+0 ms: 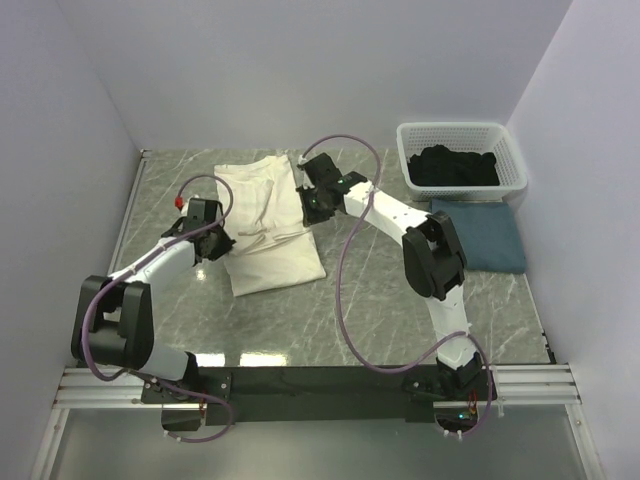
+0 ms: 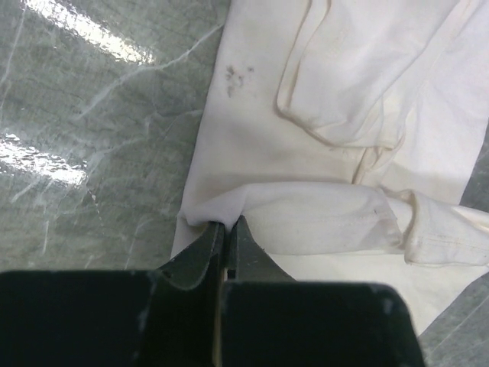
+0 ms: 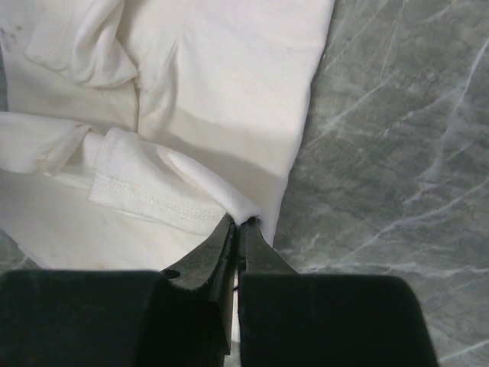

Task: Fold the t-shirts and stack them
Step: Fold the tshirt

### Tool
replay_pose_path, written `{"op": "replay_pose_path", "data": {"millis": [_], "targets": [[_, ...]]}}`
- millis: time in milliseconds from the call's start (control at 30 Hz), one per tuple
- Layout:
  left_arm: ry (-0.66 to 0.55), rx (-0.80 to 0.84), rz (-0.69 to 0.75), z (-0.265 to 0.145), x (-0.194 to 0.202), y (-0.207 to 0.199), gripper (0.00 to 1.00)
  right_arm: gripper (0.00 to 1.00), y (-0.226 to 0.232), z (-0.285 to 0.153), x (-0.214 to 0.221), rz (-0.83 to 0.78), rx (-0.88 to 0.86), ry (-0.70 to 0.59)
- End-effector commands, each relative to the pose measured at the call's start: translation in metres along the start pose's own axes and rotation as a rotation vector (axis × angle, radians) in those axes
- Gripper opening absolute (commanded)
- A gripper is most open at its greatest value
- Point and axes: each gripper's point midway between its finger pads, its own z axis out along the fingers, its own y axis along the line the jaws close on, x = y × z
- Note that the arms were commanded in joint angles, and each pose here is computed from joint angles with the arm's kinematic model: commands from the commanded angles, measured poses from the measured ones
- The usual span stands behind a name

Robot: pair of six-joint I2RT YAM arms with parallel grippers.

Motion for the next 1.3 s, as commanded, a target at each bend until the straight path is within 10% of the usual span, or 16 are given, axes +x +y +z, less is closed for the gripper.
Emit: {"op": "replay_pose_path", "data": {"millis": [0, 1000, 1267], "targets": [[-0.059, 0.010, 0.004, 0.003, -0.022, -0.009, 0.01, 0.00, -0.006, 0.003, -0.021, -0.007, 0.008, -0.051], [-0.038, -0.057, 0.074, 0.022, -0.031, -0.009, 0.01, 0.06, -0.019, 0.038, -0.011, 0.026, 0.037, -0.026], [-0.062, -0.047, 0.093, 0.019, -0.043, -0.017, 0.35, 0.30, -0.024, 0.020, -0.027, 0.075, 0.095, -0.071]]}}
